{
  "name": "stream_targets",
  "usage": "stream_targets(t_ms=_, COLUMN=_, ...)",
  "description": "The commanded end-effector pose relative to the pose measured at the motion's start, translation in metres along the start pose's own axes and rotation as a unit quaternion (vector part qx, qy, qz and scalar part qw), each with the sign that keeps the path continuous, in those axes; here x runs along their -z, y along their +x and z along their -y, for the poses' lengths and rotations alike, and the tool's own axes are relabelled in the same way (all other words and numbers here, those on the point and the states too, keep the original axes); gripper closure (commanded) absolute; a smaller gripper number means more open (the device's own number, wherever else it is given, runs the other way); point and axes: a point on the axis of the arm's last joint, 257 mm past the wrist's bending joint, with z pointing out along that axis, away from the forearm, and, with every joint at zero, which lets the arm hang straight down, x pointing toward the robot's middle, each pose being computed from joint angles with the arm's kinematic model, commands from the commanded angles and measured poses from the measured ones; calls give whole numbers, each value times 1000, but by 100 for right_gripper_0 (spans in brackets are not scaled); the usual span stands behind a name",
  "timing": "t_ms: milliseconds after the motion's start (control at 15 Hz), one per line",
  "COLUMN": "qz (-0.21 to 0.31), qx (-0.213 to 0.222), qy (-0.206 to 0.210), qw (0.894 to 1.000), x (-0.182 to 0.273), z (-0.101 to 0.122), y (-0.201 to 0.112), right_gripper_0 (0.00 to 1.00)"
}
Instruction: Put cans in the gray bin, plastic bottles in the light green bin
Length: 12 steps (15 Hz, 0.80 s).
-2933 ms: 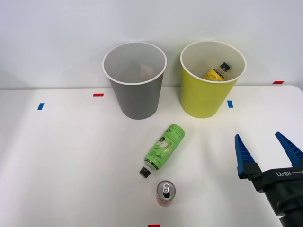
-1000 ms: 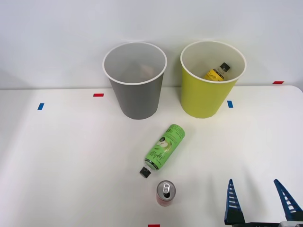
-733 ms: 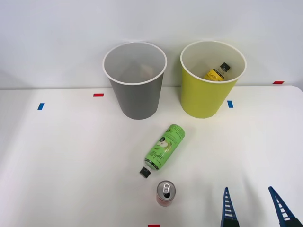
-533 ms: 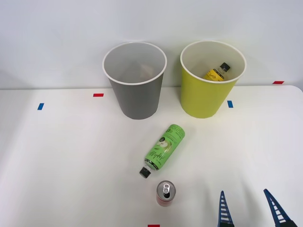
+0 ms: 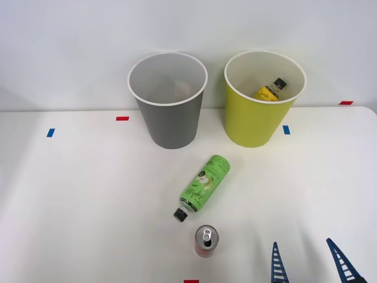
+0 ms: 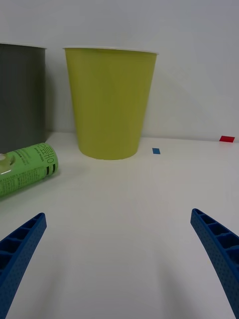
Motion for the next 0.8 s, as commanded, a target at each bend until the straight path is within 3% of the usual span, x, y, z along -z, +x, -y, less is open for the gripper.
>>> stream_targets(t_ms=67, qz=-5, qx=1, qy=1, qw=1000, x=3, z=1, y=2, right_gripper_0=0)
stream_targets(t_ms=800, qz=-8, qx=-2, qy=2, qw=1000, x=6, z=1, y=4, right_gripper_0=0)
